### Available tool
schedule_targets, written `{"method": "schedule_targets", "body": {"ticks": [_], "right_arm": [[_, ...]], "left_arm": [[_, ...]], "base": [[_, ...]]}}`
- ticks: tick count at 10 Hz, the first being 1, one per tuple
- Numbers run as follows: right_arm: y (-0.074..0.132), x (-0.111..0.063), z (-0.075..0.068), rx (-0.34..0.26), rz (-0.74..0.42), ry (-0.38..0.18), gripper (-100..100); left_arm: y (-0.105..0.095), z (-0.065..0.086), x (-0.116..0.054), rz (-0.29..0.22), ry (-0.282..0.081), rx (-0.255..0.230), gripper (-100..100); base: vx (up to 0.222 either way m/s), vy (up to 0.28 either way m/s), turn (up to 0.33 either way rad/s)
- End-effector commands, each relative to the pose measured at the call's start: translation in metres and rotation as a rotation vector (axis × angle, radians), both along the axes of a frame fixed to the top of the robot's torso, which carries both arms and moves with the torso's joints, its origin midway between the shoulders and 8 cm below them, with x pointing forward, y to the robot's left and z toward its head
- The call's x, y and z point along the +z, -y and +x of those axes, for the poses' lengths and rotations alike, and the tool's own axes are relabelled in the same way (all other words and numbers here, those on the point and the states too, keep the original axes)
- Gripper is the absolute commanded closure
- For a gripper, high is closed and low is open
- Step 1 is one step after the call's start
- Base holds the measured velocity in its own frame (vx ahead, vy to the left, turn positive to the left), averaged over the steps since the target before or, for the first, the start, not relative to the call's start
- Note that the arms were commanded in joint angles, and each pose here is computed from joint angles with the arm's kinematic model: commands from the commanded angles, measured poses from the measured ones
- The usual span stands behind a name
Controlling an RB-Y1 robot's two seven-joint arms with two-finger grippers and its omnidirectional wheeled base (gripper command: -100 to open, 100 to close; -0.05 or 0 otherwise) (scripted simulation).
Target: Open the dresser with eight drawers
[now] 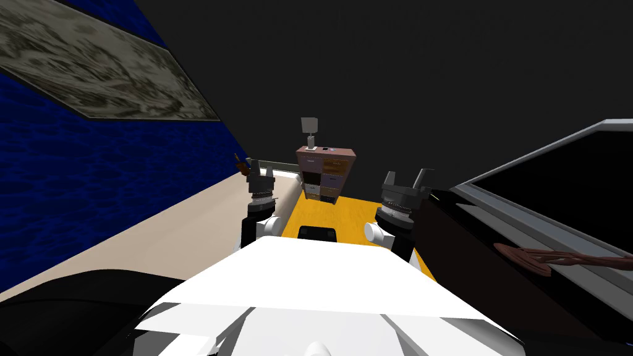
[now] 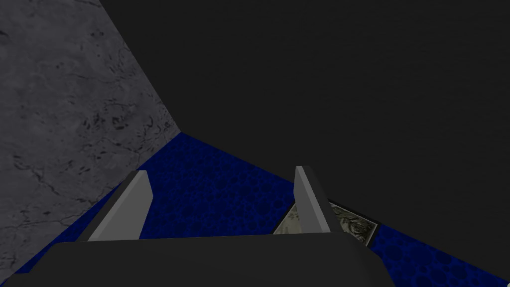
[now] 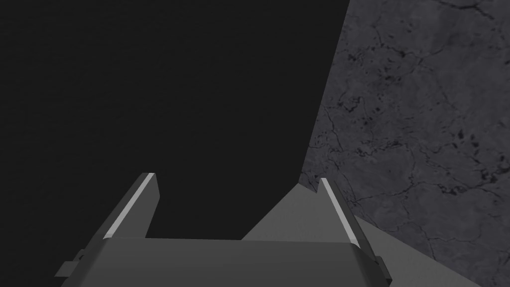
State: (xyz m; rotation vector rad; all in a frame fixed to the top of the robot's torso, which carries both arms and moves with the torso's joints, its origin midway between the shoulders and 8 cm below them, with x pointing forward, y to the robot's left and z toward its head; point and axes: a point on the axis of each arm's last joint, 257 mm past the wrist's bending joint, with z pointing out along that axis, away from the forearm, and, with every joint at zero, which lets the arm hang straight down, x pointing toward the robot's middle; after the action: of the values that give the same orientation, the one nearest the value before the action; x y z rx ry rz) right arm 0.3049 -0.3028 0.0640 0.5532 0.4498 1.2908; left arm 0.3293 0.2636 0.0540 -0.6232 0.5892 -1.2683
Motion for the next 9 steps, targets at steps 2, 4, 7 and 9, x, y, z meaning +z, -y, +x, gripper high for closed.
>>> {"method": "schedule_targets", "body": {"ticks": [2, 4, 7, 9], "right_arm": [[0.0000, 0.0000, 0.0000, 0.000, 0.000, 0.000, 0], [0.0000, 0.0001, 0.0000, 0.000, 0.000, 0.000, 0], [0.0000, 0.0001, -0.0001, 0.000, 0.000, 0.000, 0], [0.0000, 0.0001, -0.0001, 0.000, 0.000, 0.000, 0]], "left_arm": [[0.0000, 0.0000, 0.0000, 0.000, 0.000, 0.000, 0], [0.0000, 0.0000, 0.0001, 0.000, 0.000, 0.000, 0], [0.0000, -0.0001, 0.0001, 0.000, 0.000, 0.000, 0], [0.0000, -0.0001, 0.0002, 0.000, 0.000, 0.000, 0]], "base": [[0.000, 0.000, 0.000], [0.000, 0.000, 0.000], [0.000, 0.000, 0.000], [0.000, 0.000, 0.000]]}}
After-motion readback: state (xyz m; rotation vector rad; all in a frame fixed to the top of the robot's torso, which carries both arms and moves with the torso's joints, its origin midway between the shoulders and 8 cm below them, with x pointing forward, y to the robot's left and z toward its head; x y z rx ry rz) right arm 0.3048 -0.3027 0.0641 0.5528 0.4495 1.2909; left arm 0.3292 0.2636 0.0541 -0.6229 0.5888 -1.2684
